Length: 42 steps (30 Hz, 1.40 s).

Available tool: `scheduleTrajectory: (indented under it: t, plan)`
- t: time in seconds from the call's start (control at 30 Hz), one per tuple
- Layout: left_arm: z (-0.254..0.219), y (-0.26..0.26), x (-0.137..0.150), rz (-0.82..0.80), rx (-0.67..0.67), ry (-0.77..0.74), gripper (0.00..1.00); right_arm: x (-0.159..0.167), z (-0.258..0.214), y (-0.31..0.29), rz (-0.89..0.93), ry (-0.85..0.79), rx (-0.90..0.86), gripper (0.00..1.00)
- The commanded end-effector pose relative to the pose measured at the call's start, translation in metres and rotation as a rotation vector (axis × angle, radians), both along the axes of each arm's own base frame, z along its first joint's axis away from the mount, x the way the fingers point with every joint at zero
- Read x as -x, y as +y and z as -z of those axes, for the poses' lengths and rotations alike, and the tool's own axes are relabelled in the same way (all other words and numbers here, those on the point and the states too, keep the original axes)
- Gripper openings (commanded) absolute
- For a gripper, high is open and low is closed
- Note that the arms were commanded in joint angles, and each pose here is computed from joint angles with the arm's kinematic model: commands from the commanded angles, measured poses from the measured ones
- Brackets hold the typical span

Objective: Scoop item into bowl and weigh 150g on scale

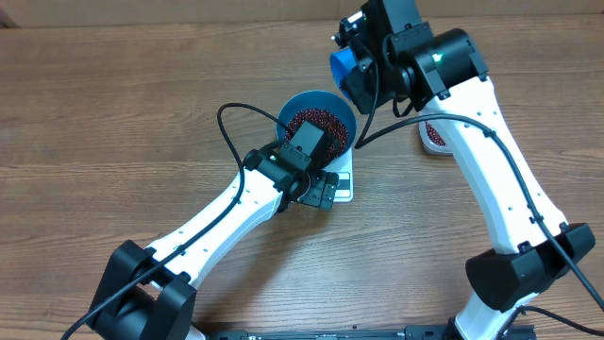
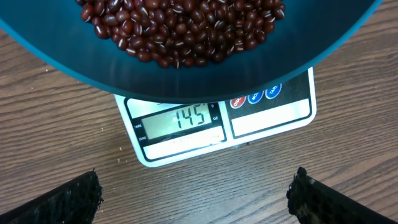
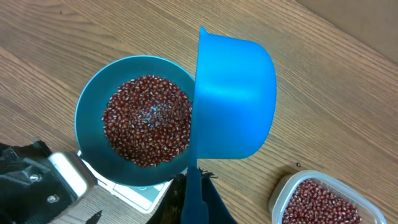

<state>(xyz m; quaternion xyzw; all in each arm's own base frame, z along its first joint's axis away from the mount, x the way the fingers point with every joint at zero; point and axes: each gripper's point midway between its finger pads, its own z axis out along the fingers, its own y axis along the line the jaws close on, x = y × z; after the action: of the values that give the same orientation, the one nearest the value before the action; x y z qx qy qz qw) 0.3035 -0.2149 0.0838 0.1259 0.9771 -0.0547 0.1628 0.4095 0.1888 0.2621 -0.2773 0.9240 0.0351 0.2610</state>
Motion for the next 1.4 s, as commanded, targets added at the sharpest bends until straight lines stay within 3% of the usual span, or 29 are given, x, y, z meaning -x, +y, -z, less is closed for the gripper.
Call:
scheduleTrajectory:
  t: [0.0, 0.33, 0.43, 0.57, 1.03, 1.37]
  plan:
    - [0.003, 0.005, -0.001, -0.012, -0.016, -0.001, 1.00, -0.002, -0.007, -0.002, 0.018, -0.027, 0.007, 0.04]
    - [0.003, 0.005, -0.001, -0.012, -0.016, -0.001, 0.99, -0.005, -0.007, -0.009, 0.055, -0.044, 0.035, 0.04]
    - [0.003, 0.005, -0.001, -0.013, -0.016, -0.002, 1.00, 0.006, -0.006, 0.013, -0.056, -0.002, -0.036, 0.04]
    - [0.003, 0.005, -0.001, -0.012, -0.017, -0.002, 0.99, -0.001, -0.007, 0.002, 0.012, -0.030, 0.007, 0.04]
    - [0.003, 0.005, -0.001, -0.013, -0.016, -0.001, 0.99, 0.004, -0.004, 0.005, -0.039, -0.025, 0.041, 0.04]
    - [0.003, 0.005, -0.001, -0.013, -0.016, -0.002, 0.99, 0.010, -0.006, 0.022, -0.093, 0.003, -0.047, 0.04]
